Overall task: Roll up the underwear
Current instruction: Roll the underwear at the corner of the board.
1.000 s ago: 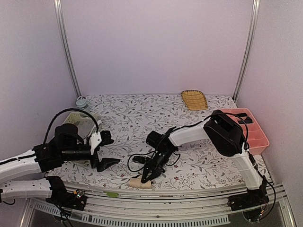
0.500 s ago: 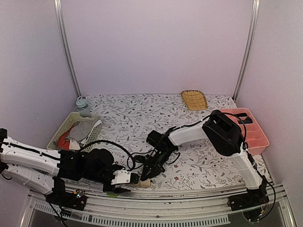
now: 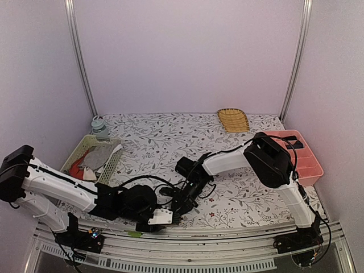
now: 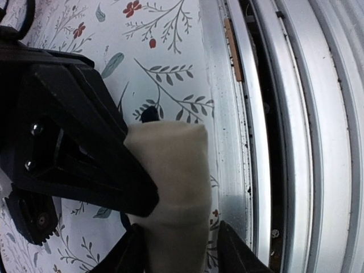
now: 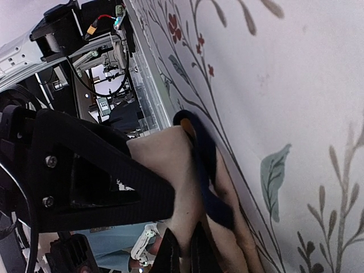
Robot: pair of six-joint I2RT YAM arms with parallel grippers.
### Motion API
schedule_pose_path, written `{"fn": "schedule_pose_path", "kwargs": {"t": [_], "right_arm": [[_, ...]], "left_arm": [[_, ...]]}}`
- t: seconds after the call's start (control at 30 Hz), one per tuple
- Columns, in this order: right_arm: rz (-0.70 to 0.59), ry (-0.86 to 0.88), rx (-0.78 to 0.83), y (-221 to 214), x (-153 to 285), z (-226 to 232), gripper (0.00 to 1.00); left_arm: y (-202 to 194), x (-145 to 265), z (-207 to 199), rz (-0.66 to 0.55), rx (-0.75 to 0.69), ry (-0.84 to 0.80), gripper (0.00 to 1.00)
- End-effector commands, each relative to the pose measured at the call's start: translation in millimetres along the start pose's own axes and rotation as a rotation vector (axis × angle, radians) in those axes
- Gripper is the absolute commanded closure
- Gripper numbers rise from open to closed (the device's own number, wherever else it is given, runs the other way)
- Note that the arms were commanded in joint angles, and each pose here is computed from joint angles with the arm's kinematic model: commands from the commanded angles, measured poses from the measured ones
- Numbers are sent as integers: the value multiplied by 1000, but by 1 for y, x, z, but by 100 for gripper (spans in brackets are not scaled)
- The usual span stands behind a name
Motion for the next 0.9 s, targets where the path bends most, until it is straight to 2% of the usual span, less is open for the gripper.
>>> {"fn": "schedule_pose_path", "kwargs": {"t": [0.0,0.1,0.17,0.27,0.4,0.53,0.73,0.87], "right_arm": [[57,-251,-225,-38,-6,-88,100],[22,-278,-173,-28,4,-82,100],[-37,-323,-128,-16,21,-77,93],[-178,-379,-38,9,61,-56,80],[-393,-470,79,30,129,-23,67],[-498,-610,158,19,171,-5,61],[-621,-724,378,-24,183,39,57],[-636,-789,485,-50,169,59,52]], "left_arm": [[12,-11,-1,2,-28,11,61],[-2,-20,-8,85,-29,-35,79],[-12,-24,-15,142,-23,-74,86],[-13,-22,-20,150,-5,-132,94],[-8,-18,-14,155,59,-207,98],[-9,-14,-13,201,126,-321,100],[-9,-13,-5,261,277,-489,100],[-16,-16,1,318,401,-606,99]]}}
Point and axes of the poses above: each gripper's point midway between its finger pads, its own x axis back along the fingers, its own z axis along the line the jaws close on, y = z × x, the point moved 2 cm from there along x, back along the fingers, and after that the axes turned 15 degrees about x, right-handed, at the moved point
